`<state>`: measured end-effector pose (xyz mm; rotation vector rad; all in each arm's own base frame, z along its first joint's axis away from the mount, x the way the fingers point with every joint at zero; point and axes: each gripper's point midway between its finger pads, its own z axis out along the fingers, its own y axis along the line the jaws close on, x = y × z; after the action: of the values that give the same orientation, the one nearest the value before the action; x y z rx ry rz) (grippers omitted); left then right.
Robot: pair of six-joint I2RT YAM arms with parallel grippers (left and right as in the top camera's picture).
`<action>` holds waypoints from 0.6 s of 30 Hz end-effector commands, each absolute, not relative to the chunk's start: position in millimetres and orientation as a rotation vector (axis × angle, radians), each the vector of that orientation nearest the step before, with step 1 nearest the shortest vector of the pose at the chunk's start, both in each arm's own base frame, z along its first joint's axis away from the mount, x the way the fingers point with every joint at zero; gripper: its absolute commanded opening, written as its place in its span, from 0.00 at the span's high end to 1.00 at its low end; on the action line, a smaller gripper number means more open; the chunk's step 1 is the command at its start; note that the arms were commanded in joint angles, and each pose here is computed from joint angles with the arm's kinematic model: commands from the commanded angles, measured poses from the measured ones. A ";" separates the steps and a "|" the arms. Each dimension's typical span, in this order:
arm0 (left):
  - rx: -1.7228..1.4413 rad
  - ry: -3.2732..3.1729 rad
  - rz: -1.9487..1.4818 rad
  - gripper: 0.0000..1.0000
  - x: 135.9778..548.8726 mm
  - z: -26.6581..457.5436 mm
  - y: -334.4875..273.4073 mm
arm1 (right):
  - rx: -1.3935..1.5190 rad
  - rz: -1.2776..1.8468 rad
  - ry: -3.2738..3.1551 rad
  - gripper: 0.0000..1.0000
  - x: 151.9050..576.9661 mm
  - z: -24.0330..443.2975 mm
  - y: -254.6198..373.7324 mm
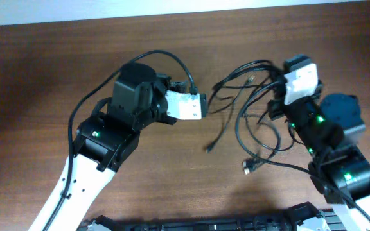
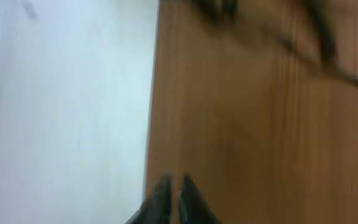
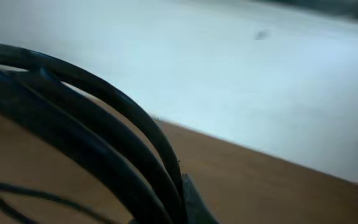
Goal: Untangle cables
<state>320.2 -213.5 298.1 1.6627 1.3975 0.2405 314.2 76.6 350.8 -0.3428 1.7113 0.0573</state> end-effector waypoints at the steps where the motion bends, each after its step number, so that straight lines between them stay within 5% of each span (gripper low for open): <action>1: 1.494 1.651 0.426 1.00 333.5 294.8 -171.4 | -0.225 -0.104 1.652 0.96 309.5 375.1 45.4; 5: 1.263 1.827 0.333 0.99 338.4 293.4 -158.5 | -0.195 -0.108 1.646 0.96 309.3 377.4 41.9; 12: 0.972 1.987 0.232 0.67 349.3 293.2 -133.3 | -0.075 0.002 1.677 0.96 307.8 375.5 41.3; 13: 0.922 2.010 0.224 0.59 351.5 293.1 -127.2 | -0.073 0.003 1.694 0.95 307.6 375.6 41.2; 14: 0.889 2.025 0.215 0.01 352.7 293.1 -123.8 | -0.076 0.000 1.709 0.95 306.7 376.8 41.0; 18: 0.868 2.050 0.120 0.01 350.5 289.3 -125.2 | -0.095 -0.016 1.806 0.95 305.4 386.2 40.8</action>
<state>354.6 -122.9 285.9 0.9457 2.0224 0.2391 307.2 44.7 346.3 -0.1446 1.8402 -0.0282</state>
